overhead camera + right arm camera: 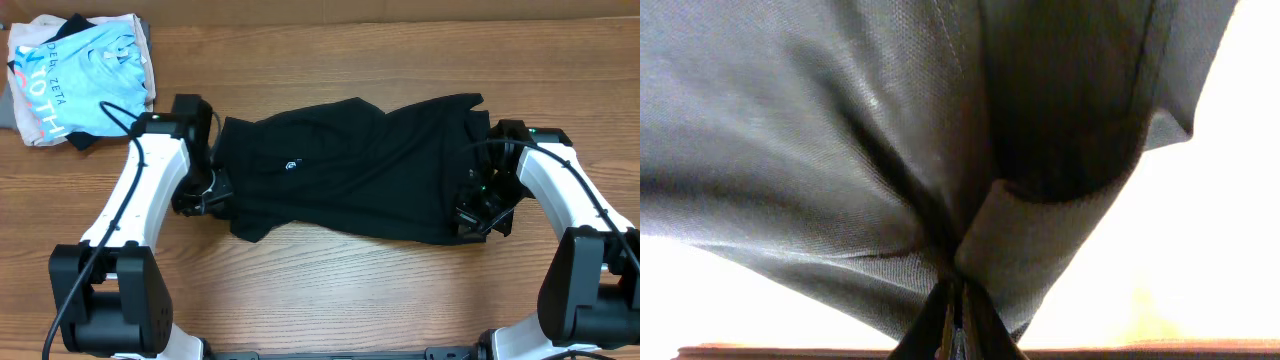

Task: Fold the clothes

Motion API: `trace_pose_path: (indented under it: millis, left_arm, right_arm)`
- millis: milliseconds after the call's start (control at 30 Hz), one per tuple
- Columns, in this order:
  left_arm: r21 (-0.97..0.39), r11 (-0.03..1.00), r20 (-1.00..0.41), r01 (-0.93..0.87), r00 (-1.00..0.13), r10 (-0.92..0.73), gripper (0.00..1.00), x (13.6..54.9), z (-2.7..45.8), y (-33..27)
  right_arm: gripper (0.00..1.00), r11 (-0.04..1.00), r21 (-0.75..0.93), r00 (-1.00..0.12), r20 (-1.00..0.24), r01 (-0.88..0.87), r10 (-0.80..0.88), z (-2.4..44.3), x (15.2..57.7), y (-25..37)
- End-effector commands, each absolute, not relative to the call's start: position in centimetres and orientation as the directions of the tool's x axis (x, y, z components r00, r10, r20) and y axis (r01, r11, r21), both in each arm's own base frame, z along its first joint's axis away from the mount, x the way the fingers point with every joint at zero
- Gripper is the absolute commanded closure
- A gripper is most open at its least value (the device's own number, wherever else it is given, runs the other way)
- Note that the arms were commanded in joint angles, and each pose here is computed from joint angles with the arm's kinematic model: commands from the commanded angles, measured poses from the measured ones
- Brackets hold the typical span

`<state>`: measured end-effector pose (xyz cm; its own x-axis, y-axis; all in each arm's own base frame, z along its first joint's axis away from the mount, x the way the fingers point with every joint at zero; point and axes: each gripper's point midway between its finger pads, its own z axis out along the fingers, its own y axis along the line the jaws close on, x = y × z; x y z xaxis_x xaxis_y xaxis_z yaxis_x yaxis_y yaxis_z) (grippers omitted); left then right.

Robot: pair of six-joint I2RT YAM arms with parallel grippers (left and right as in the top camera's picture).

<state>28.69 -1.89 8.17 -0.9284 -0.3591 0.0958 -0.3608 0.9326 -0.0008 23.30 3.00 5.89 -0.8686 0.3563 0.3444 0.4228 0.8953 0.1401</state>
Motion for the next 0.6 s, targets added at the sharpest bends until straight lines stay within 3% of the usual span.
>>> trace_pose_path:
  millis: [0, 133, 200, 233, 300, 333, 467, 567]
  left_arm:
    - [0.053, 0.915, 0.121, -0.399, -0.907, -0.403, 0.84, 27.7, 8.1, 0.0]
    - [0.059, 0.916, 0.143, -0.397, -0.905, -0.402, 0.82, 27.1, 8.1, 0.1]
    - [0.058, 0.916, 0.148, -0.397, -0.904, -0.401, 0.79, 27.0, 8.2, 0.0]
    - [0.054, 0.916, 0.149, -0.398, -0.904, -0.401, 0.76, 27.0, 8.2, 0.0]
    - [0.04, 0.916, 0.149, -0.4, -0.904, -0.401, 0.73, 27.1, 8.1, -0.2]
    - [0.034, 0.916, 0.149, -0.4, -0.904, -0.401, 0.72, 27.2, 8.1, -0.3]
    - [-0.008, 0.923, 0.174, -0.384, -0.91, -0.377, 0.65, 27.0, 8.2, -1.1]
    - [-0.063, 0.931, 0.192, -0.359, -0.92, -0.341, 0.52, 27.0, 8.2, -2.0]
  right_arm:
    - [0.96, 0.874, -0.022, -0.821, 0.333, 0.485, 0.464, 6.1, 22.5, 0.8]
    - [0.96, 0.867, -0.037, -0.805, 0.353, 0.496, 0.476, 5.8, 21.8, 1.1]
    - [0.83, 0.868, -0.044, -0.804, 0.357, 0.494, 0.476, 5.4, 21.5, 1.4]
    - [0.7, 0.872, -0.043, -0.808, 0.355, 0.488, 0.47, 5.3, 21.5, 1.5]
    - [0.06, 0.873, -0.037, -0.815, 0.343, 0.486, 0.468, 5.1, 21.8, 1.7]
    - [0.0, 0.874, -0.034, -0.817, 0.337, 0.485, 0.467, 5.1, 22.0, 1.7]
    - [0.0, 0.869, -0.024, -0.822, 0.31, 0.495, 0.477, 4.9, 22.7, 1.4]
    - [0.0, 0.863, -0.003, -0.83, 0.273, 0.505, 0.486, 4.6, 23.7, 1.1]
